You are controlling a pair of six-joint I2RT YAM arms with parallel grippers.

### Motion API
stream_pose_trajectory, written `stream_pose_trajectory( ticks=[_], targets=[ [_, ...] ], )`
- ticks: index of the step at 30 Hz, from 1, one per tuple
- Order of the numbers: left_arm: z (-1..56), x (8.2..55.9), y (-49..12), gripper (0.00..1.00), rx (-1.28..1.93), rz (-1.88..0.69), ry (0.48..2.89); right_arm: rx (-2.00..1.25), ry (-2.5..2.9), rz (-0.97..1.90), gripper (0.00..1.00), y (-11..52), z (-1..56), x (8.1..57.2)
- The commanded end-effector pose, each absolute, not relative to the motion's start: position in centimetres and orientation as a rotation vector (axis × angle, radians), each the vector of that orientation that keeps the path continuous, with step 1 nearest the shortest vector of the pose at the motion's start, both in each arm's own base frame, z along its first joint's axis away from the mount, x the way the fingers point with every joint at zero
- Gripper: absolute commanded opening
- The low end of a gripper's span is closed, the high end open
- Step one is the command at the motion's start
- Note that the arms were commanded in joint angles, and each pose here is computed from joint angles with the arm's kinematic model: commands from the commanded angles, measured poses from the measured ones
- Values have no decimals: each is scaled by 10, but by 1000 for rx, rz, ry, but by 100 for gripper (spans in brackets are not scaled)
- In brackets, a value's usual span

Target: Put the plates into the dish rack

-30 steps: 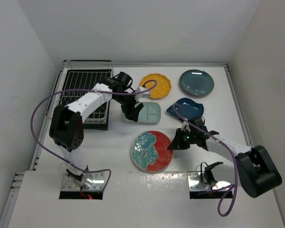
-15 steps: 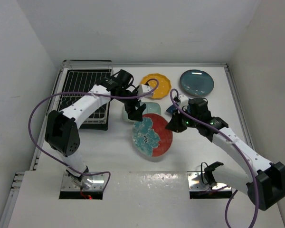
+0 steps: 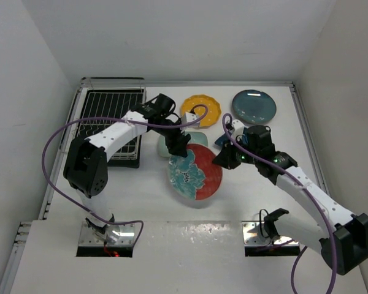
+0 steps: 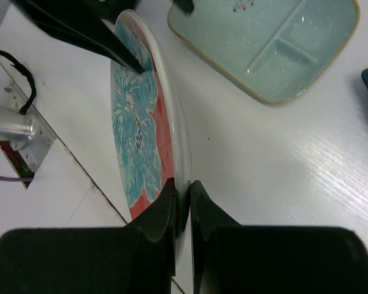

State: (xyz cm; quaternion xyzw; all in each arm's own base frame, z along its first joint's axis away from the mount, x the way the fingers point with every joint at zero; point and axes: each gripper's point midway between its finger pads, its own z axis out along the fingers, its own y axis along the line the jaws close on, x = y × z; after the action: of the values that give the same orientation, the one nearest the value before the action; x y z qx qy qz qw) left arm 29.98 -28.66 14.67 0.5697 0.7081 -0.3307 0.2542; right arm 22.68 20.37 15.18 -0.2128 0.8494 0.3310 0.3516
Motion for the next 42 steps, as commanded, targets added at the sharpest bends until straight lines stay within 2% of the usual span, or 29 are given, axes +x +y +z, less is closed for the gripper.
stream_pose_trajectory(
  ticks=[1,4,7,8,14,15,16,17,18,20,24,27,28,33,38,42],
  targets=[
    [158,286,-303,65,1591,-1040,1793,-606,1861,977,0,231,230,244],
    [162,274,-301,55,1621,-1091,1761,-599,1864,980,0,232,230,248],
    [165,266,-300,23,1650,-1099,1758,-588,1845,965,0,233,232,254],
    [170,266,-299,1,1651,-1082,1756,-581,1850,945,0,231,230,257],
    [197,285,-293,0,1562,-932,1839,-423,1919,760,0,212,217,288],
    [210,300,-287,0,1516,-857,1851,-407,1941,744,10,209,214,288],
    [223,307,-281,0,1472,-814,1857,-370,1948,695,27,202,214,295],
    [234,312,-280,0,1439,-777,1863,-355,1950,678,51,200,214,297],
    [252,331,-268,0,1341,-688,1886,-307,1951,640,84,194,214,302],
    [280,346,-254,0,1239,-598,1880,-269,1954,606,100,188,214,306],
    [341,387,-206,0,924,-370,1901,-112,1941,497,100,166,218,317],
    [390,420,-139,0,623,-76,1897,-55,1938,479,100,159,219,318],
    [409,429,-98,0,466,93,1892,-44,1948,473,100,157,216,318],
    [455,412,18,0,156,561,1850,-52,1993,466,100,157,203,311],
    [451,389,105,0,-47,810,1864,-72,2020,482,100,162,193,310],
    [422,389,140,0,-104,837,1889,-111,2036,519,100,173,199,314]
  ],
)
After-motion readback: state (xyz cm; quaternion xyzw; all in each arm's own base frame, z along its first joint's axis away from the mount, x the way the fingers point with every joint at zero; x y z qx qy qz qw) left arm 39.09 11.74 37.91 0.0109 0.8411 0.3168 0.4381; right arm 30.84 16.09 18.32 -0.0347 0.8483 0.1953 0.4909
